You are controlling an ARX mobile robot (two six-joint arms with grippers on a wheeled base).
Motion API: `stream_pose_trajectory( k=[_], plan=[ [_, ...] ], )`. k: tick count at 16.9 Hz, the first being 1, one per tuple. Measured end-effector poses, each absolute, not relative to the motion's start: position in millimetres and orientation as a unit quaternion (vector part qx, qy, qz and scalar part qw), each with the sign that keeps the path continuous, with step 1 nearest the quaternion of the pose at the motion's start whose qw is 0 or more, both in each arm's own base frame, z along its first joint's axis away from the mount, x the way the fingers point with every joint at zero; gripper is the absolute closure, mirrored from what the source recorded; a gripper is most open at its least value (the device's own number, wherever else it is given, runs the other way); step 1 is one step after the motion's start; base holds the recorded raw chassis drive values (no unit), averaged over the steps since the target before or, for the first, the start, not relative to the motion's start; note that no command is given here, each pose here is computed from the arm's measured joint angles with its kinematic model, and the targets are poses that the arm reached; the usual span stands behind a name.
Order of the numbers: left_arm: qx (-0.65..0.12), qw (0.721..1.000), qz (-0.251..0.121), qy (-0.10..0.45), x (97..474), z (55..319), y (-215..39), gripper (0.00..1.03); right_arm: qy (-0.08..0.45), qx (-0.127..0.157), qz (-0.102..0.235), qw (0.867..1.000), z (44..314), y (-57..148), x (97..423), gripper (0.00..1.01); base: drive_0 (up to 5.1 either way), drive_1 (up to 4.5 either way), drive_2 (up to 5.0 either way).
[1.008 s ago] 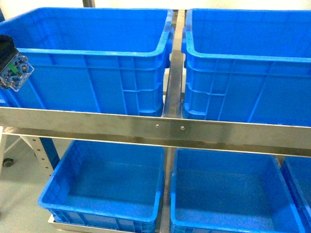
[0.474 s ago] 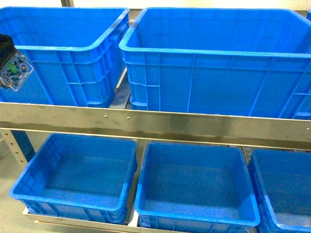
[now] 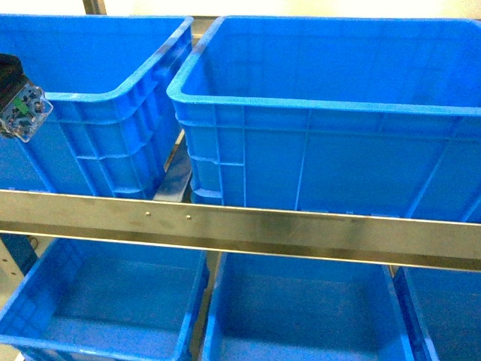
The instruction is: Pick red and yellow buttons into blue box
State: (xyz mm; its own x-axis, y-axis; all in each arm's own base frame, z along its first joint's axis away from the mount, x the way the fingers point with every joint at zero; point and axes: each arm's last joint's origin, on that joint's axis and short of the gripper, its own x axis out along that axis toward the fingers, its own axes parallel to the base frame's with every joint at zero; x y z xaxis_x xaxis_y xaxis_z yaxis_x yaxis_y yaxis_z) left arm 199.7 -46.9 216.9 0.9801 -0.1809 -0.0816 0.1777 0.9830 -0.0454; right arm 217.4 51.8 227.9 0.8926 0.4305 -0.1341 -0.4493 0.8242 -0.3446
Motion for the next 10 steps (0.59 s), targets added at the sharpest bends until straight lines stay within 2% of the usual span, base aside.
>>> stream_pose_trajectory(
  k=[10],
  plan=[
    [-0.019, 0.995, -0.086, 0.045, 200.2, 216.3, -46.0, 0.79, 0.026, -0.186, 0.233, 0.954, 227.5, 52.0, 217.5, 0.72, 0.1, 3.61, -3.5]
  ],
)
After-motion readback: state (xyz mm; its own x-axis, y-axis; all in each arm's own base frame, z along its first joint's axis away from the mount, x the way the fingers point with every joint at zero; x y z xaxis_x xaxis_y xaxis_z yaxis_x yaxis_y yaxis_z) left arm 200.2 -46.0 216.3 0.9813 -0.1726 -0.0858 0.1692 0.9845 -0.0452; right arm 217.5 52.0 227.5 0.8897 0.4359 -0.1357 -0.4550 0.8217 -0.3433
